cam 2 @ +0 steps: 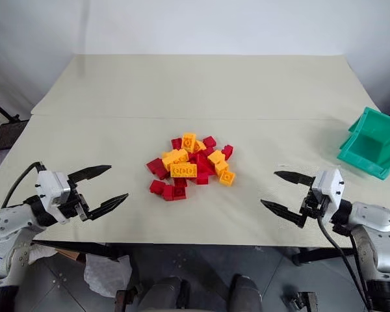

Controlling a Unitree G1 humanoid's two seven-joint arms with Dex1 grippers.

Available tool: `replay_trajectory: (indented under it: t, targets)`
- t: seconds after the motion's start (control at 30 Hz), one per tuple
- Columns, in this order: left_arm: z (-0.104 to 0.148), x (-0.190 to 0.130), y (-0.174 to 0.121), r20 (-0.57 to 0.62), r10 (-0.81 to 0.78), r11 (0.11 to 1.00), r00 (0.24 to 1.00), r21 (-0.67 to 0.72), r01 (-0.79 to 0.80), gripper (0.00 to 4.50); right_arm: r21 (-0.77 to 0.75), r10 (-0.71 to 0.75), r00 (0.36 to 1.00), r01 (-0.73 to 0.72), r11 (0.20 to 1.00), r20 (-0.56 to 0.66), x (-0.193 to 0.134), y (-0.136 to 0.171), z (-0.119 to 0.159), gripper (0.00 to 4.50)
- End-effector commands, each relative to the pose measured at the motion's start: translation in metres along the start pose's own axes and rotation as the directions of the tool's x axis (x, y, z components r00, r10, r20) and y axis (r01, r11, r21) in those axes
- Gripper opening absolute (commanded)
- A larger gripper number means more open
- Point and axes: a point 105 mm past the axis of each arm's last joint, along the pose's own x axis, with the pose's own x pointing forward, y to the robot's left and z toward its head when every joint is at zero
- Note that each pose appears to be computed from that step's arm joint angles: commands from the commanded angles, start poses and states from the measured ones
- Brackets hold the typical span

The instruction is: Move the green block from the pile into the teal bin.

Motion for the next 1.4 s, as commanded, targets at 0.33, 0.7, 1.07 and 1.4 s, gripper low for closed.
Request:
replay_trajectory:
  t: [0.33, 0.7, 1.07, 1.4]
  targets:
    - [-0.006, -0.021, 0.005, -0.006, 0.077, 0.996, 0.997, -0.054, -0.077, 4.5, -0.029, 0.062, 0.995, -0.06, 0.998, 0.072, 0.027, 0.008, 0.016, 4.48]
    - [-0.024, -0.037, 0.0, -0.051, 0.117, 0.99, 0.992, -0.077, -0.121, 4.5, -0.109, 0.109, 0.985, -0.094, 0.99, 0.134, 0.044, 0.009, 0.052, 2.47]
    - [-0.003, 0.013, -0.025, 0.009, -0.12, 0.987, 0.993, -0.105, 0.12, 4.11, -0.099, 0.063, 0.996, -0.057, 0.993, 0.068, 0.018, 0.011, 0.048, 4.5]
    - [0.011, 0.071, -0.047, 0.031, -0.275, 0.957, 0.961, -0.092, 0.277, 0.97, -0.092, -0.002, 0.998, 0.007, 0.996, 0.061, 0.007, 0.014, 0.043, 4.5]
